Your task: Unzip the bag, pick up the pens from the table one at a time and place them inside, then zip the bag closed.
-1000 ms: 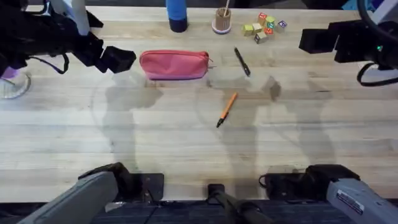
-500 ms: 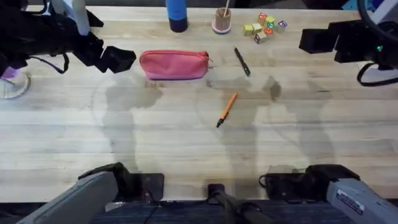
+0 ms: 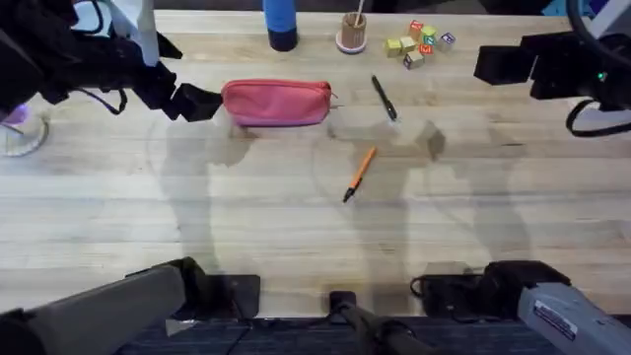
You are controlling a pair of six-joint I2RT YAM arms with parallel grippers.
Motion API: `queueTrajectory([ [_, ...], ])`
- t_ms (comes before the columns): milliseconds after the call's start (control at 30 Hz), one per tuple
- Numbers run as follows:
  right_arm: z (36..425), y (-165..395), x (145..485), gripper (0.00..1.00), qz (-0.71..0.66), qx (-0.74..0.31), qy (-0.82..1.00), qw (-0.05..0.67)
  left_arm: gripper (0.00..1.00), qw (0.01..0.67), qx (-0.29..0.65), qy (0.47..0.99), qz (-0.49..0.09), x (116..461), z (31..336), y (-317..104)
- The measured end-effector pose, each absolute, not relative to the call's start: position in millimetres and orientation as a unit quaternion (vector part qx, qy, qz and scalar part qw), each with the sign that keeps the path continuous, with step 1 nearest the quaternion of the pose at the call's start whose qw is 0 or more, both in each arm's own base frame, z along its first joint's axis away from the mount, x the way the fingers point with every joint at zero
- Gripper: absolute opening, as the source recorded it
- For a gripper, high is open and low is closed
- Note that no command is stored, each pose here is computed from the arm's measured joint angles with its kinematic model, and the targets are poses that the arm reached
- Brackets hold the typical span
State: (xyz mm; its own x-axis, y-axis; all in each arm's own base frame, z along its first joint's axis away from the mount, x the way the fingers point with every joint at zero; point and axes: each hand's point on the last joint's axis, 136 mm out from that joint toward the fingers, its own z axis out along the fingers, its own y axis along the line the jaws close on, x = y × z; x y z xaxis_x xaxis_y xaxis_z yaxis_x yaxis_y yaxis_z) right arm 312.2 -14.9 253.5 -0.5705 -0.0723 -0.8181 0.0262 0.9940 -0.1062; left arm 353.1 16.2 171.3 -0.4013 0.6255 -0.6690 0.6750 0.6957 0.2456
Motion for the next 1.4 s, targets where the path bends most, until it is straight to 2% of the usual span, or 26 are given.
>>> queueTrajectory([
  [233,253.5,-14.9,312.2,0.997,-0.053,-0.013,0.885,0.463,0.993,0.394,0.401,0.825,-0.051,369.8,156.0,13.7],
  [300,253.5,-14.9,312.2,0.997,-0.053,-0.013,0.885,0.463,0.993,0.393,0.402,0.824,-0.074,377.5,141.1,10.8],
  [600,253.5,-14.9,312.2,0.997,-0.053,-0.013,0.885,0.463,0.993,0.385,0.399,0.823,-0.126,385.8,110.2,3.2],
  [700,253.5,-14.9,312.2,0.997,-0.053,-0.013,0.885,0.463,0.993,0.393,0.399,0.814,-0.153,388.9,103.4,-3.4],
  [967,253.5,-14.9,312.2,0.997,-0.053,-0.013,0.885,0.463,0.986,0.398,0.398,0.808,-0.175,388.9,101.1,-8.9],
  [1033,253.5,-14.9,312.2,0.997,-0.053,-0.013,0.885,0.463,0.873,0.4,0.398,0.806,-0.177,388.9,101.9,-9.8],
  [1133,253.5,-14.9,312.2,0.997,-0.053,-0.013,0.885,0.463,0.567,0.401,0.399,0.805,-0.178,389.0,102.4,-10.2],
  [1267,253.5,-14.9,312.2,0.997,-0.053,-0.013,0.885,0.463,0.262,0.402,0.399,0.804,-0.183,388.1,102.9,-11.6],
  [1400,253.5,-14.9,312.2,0.997,-0.053,-0.013,0.885,0.463,0.055,0.401,0.4,0.803,-0.184,387.5,102.5,-12.7],
])
